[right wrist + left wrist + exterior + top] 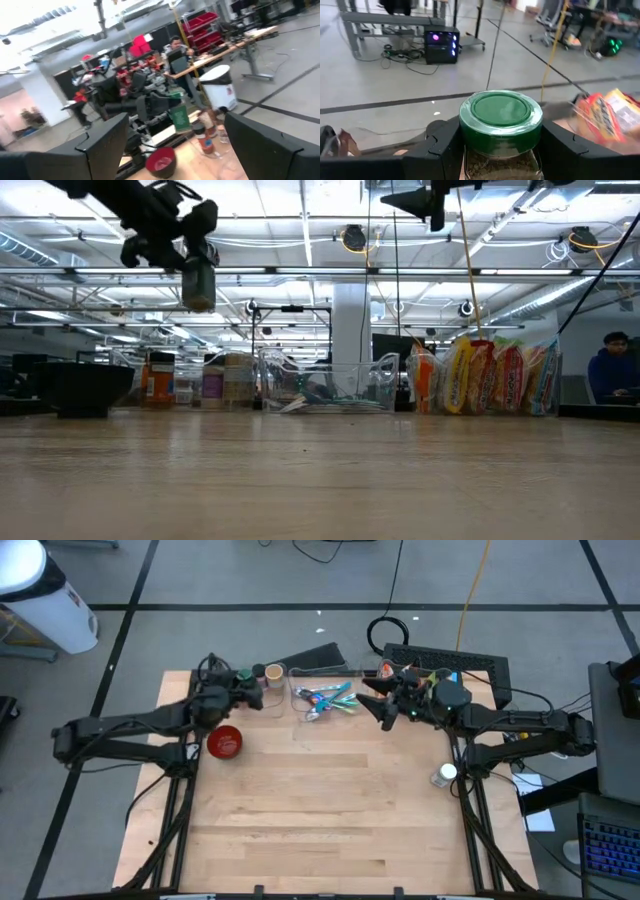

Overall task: Pick & Place Food Item
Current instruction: Put the green seasoning bottle into the left transparent bin, then put the white seasoning bottle into the left transparent bin

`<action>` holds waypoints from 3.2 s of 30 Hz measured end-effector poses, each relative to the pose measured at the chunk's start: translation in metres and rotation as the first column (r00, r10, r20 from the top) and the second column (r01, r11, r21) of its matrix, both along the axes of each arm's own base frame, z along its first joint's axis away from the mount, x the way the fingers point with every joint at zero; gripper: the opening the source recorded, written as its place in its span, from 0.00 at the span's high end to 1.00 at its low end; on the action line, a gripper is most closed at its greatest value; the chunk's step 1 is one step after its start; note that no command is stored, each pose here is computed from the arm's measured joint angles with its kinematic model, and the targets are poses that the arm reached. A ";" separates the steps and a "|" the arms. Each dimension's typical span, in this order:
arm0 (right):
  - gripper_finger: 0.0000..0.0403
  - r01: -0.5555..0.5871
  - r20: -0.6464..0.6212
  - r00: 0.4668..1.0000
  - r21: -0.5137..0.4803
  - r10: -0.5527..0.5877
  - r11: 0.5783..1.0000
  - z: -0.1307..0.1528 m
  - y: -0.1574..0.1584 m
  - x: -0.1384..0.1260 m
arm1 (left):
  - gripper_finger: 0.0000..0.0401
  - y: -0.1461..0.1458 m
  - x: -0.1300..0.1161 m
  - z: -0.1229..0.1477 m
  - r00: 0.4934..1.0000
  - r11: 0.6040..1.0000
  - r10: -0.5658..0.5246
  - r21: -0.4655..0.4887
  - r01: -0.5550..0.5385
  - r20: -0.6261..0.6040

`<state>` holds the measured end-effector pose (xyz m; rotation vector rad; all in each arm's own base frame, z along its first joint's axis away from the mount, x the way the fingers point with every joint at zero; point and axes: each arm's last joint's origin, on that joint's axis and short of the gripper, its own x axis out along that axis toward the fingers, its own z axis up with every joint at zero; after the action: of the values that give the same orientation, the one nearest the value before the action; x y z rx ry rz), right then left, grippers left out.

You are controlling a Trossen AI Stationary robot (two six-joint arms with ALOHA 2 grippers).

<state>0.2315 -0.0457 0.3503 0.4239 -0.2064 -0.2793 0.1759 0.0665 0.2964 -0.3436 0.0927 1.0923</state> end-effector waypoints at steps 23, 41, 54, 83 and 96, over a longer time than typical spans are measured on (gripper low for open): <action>0.21 0.060 -0.099 0.993 -0.010 -0.061 0.998 -0.009 -0.003 0.000 | 0.50 0.033 0.049 -0.088 0.913 0.918 0.391 -0.025 -0.396 -0.114; 0.21 0.115 -0.159 0.980 -0.008 -0.115 0.993 -0.015 -0.005 0.000 | 0.48 0.057 0.056 -0.132 0.852 0.869 0.472 -0.046 -0.493 -0.224; 0.21 0.162 -0.163 0.973 -0.005 -0.161 0.987 -0.016 -0.006 0.000 | 0.46 0.063 0.056 -0.144 0.835 0.849 0.500 -0.061 -0.525 -0.231; 0.21 0.157 -0.180 0.972 0.003 -0.154 0.988 -0.020 -0.006 0.004 | 0.34 0.075 0.063 -0.134 0.887 0.925 0.348 -0.045 -0.378 -0.305; 0.21 0.156 -0.180 0.972 0.003 -0.153 0.988 -0.020 -0.006 0.004 | 0.34 0.073 0.054 -0.106 0.880 0.947 0.310 0.038 -0.318 -0.360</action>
<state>0.2360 -0.0521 0.3302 0.3982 -0.0604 -0.4702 0.2302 0.1391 0.1909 -0.1750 0.3892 1.4725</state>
